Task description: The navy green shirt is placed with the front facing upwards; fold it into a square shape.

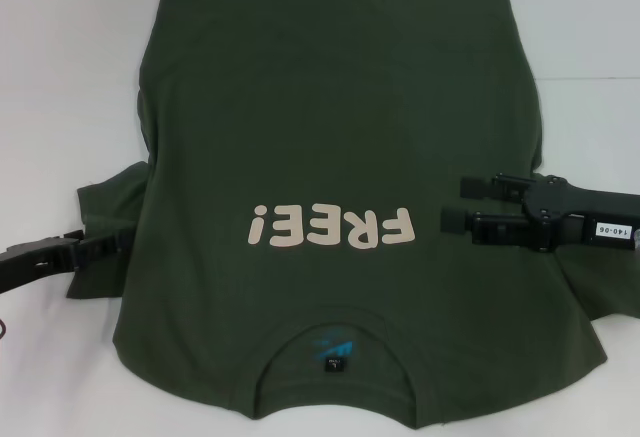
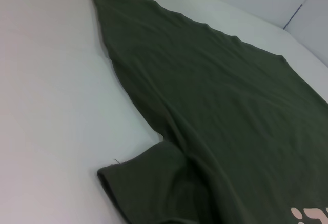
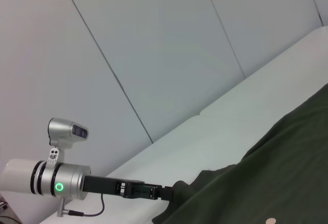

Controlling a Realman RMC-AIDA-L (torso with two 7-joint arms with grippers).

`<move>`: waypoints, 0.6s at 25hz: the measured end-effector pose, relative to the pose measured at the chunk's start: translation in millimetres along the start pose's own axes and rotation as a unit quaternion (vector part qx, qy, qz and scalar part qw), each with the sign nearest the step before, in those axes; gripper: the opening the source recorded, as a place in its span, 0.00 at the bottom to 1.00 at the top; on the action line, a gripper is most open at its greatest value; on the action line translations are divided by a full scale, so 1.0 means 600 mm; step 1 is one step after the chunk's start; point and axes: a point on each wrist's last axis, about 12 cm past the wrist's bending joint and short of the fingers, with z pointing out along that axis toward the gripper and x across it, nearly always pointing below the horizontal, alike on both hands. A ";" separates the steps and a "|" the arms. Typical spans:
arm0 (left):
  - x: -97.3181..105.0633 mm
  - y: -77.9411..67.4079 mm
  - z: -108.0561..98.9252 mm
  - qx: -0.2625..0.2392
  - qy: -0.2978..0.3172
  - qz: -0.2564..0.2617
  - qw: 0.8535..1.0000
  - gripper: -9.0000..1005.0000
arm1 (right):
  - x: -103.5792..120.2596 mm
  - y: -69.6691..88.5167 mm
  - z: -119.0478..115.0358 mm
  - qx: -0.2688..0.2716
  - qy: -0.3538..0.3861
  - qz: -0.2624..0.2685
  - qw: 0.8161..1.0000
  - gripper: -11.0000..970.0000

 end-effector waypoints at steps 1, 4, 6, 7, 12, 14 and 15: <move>0.000 0.000 0.000 0.000 0.000 0.000 1.000 0.82 | 0.000 0.000 0.000 0.000 0.000 0.000 1.000 0.95; 0.000 -0.001 0.001 0.001 0.001 -0.001 1.000 0.81 | 0.000 0.000 0.000 0.000 0.000 0.000 1.000 0.95; 0.000 -0.002 0.002 0.001 0.001 -0.001 1.000 0.81 | 0.001 0.000 -0.001 0.001 -0.001 0.000 1.000 0.95; -0.001 -0.001 0.002 0.000 0.000 -0.001 1.000 0.81 | 0.001 0.000 -0.001 0.001 -0.002 0.000 1.000 0.95; -0.004 0.002 0.002 -0.009 -0.002 0.002 1.000 0.80 | 0.001 0.000 -0.002 0.002 -0.002 0.001 1.000 0.95; -0.005 0.001 0.005 -0.012 0.002 0.007 1.000 0.79 | 0.001 -0.001 -0.003 0.003 -0.003 0.001 1.000 0.95; -0.005 0.001 0.005 -0.013 0.003 0.008 1.000 0.75 | 0.001 -0.001 -0.003 0.003 -0.003 0.001 1.000 0.95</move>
